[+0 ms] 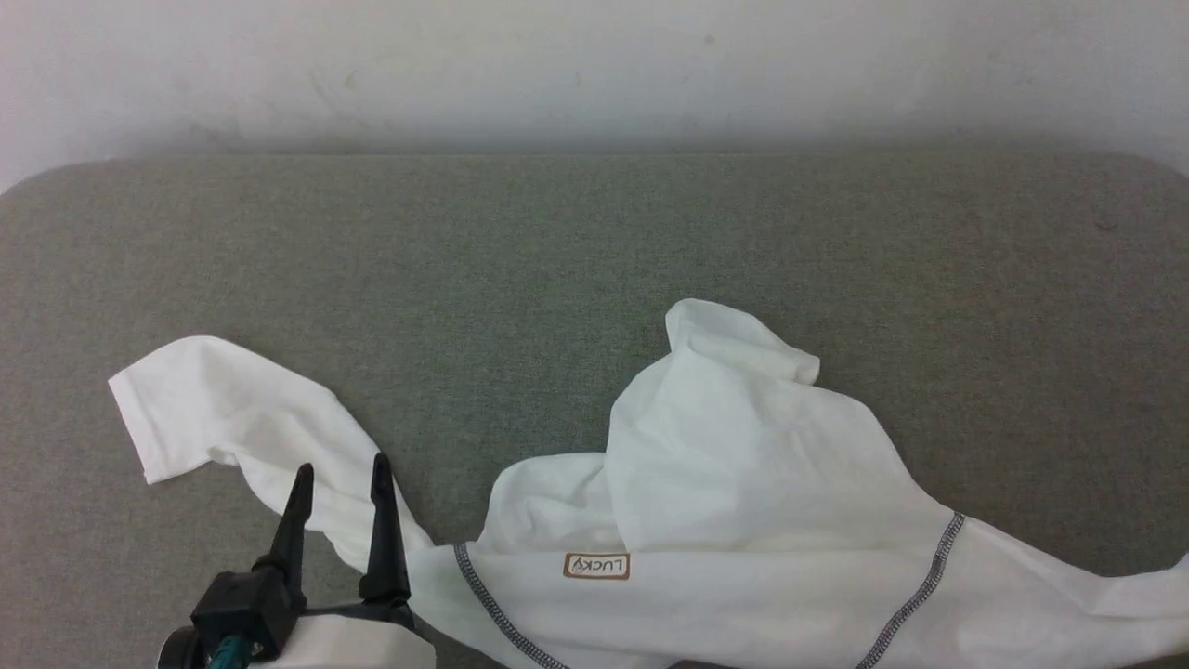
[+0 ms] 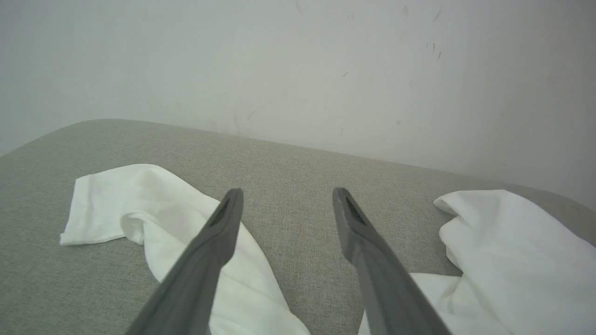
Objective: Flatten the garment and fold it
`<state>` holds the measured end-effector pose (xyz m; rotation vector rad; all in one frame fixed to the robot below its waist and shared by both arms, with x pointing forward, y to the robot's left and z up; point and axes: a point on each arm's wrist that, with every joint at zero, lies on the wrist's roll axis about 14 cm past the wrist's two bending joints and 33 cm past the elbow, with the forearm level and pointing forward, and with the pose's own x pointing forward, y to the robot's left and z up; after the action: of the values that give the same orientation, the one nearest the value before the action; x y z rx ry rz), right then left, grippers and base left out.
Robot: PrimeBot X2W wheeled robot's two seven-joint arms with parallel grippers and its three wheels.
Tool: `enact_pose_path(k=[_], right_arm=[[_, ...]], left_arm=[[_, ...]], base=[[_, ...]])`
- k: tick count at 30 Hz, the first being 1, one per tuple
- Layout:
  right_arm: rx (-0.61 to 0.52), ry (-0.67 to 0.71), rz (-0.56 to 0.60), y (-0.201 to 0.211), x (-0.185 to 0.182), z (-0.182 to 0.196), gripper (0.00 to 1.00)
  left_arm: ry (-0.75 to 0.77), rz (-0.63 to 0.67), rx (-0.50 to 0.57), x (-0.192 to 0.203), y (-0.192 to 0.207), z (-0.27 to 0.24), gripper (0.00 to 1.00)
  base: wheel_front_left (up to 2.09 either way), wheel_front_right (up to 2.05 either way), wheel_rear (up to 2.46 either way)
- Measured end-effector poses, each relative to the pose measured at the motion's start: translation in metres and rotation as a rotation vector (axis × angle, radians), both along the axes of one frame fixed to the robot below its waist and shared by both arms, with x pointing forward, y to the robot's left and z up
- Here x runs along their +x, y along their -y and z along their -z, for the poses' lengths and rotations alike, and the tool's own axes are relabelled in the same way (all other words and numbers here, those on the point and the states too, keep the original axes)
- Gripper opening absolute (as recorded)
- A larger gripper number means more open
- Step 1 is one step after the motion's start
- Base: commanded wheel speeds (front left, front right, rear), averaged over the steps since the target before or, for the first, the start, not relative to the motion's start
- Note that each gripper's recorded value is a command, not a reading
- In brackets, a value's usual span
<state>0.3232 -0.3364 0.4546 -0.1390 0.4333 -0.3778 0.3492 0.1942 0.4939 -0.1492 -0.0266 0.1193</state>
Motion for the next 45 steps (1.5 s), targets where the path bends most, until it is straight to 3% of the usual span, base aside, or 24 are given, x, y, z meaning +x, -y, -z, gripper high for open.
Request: enact_pose_path(k=[1, 2, 3, 4, 10, 14, 20, 24, 28, 33, 37, 39, 40, 45], right_arm=[[0.015, -0.009, 0.004, -0.002, -0.003, 0.006, 0.0], [0.027, -0.02, 0.004, -0.004, -0.005, 0.01, 0.2], [0.039, -0.035, -0.001, -0.007, -0.007, 0.015, 0.64], [0.052, -0.043, -0.006, -0.01, -0.007, 0.019, 1.0], [0.089, 0.085, -0.107, -0.044, 0.029, -0.013, 1.0], [0.083, 0.193, -0.273, -0.087, 0.071, -0.058, 1.0], [0.154, 0.181, -0.524, -0.164, 0.116, -0.079, 1.0], [0.251, 0.053, -0.664, -0.217, 0.136, -0.063, 1.0], [0.276, -0.171, -0.761, -0.251, 0.139, -0.024, 1.0], [0.292, -0.444, -0.791, -0.267, 0.133, 0.031, 1.0], [0.299, -0.561, -0.81, -0.279, 0.128, 0.06, 1.0], [0.293, -0.587, -0.822, -0.285, 0.128, 0.069, 0.38], [0.279, -0.586, -0.831, -0.287, 0.13, 0.07, 0.03], [0.239, -0.494, -0.874, -0.301, 0.147, 0.062, 0.0]], left_arm=[[-0.002, 0.004, 0.001, 0.001, 0.001, 0.001, 1.0], [-0.004, 0.007, 0.001, 0.002, 0.002, 0.001, 1.0], [-0.005, 0.011, 0.002, 0.003, 0.003, 0.002, 1.0], [-0.006, 0.015, 0.002, 0.003, 0.003, 0.002, 1.0], [0.003, 0.015, 0.006, 0.001, 0.003, -0.001, 1.0], [0.001, 0.001, 0.009, -0.002, -0.002, -0.001, 1.0], [-0.005, -0.024, 0.011, -0.003, -0.009, 0.001, 1.0], [-0.009, -0.034, 0.007, -0.002, -0.011, 0.002, 1.0], [-0.027, -0.056, 0.007, -0.003, -0.016, 0.007, 1.0], [-0.045, -0.092, 0.015, -0.006, -0.028, 0.012, 1.0], [-0.06, -0.123, 0.013, -0.01, -0.034, 0.016, 1.0], [-0.066, -0.137, 0.012, -0.013, -0.037, 0.017, 1.0], [-0.065, -0.142, 0.013, -0.014, -0.039, 0.016, 1.0], [-0.063, -0.159, 0.011, -0.018, -0.044, 0.015, 1.0]], base=[[0.0, 0.0, 0.0], [0.0, 0.0, 0.0], [0.0, 0.0, 0.0], [0.0, 0.0, 0.0], [0.0, 0.0, 0.0], [0.0, 0.0, 0.0], [0.0, 0.0, 0.0], [0.0, 0.0, 0.0], [0.0, 0.0, 0.0], [0.0, 0.0, 0.0], [0.0, 0.0, 0.0], [0.0, 0.0, 0.0], [0.0, 0.0, 0.0], [0.0, 0.0, 0.0]])
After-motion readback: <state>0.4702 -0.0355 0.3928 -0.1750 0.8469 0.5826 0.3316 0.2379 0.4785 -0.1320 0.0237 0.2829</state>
